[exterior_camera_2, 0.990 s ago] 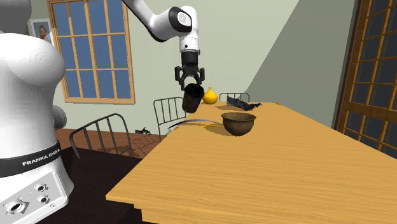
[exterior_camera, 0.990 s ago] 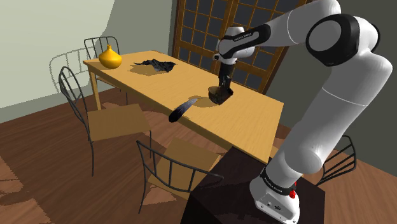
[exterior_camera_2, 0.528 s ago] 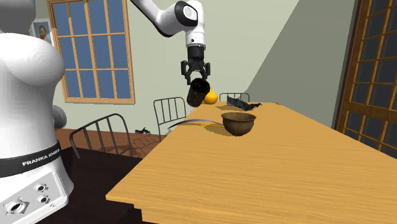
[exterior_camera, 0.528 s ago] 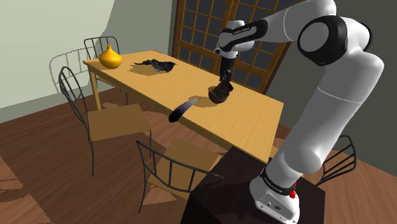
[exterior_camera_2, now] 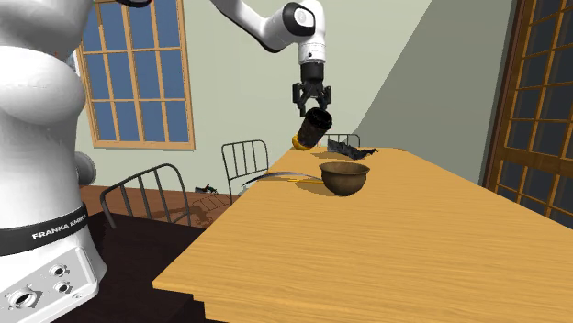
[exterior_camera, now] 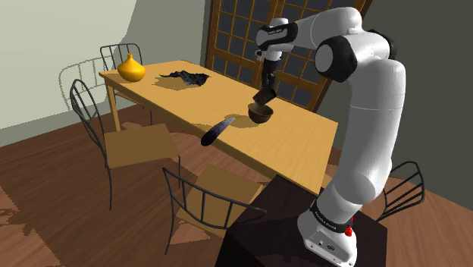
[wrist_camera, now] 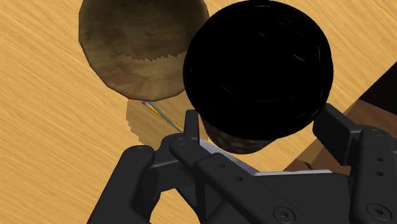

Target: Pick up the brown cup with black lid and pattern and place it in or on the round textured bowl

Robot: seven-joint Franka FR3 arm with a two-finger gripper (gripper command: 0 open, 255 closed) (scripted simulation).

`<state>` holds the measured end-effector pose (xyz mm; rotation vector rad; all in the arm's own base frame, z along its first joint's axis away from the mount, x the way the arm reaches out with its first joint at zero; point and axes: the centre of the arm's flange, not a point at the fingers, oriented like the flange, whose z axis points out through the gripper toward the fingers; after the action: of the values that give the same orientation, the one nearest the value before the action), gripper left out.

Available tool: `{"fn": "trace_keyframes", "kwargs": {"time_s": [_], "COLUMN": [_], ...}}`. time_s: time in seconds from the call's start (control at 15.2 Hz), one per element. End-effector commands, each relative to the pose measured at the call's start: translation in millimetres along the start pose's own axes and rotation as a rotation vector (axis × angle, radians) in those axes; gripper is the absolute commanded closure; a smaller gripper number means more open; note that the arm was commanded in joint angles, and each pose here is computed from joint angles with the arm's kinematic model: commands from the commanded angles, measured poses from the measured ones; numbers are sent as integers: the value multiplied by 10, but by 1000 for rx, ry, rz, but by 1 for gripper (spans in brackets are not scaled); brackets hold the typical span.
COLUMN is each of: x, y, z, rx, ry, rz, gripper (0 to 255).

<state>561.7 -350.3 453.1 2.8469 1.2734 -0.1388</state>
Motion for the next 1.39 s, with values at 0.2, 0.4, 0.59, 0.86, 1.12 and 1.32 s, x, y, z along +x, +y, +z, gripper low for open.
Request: {"fn": "trace_keyframes", "kwargs": {"time_s": [0.2,0.4,0.59,0.86,1.12,1.32], "x": [-160,-257,-243,-224,-205,-191], "y": [639,1018,1021,1025,1029,1032], "z": [-83,-136,22,232,442,600], "rx": [-1,-1,-1,-1,-1,-1], "ry": [1,1,1,1,1,1], "rz": [-2,-2,-2,-2,-2,-2], "gripper": [255,255,255,255,255,255]}}
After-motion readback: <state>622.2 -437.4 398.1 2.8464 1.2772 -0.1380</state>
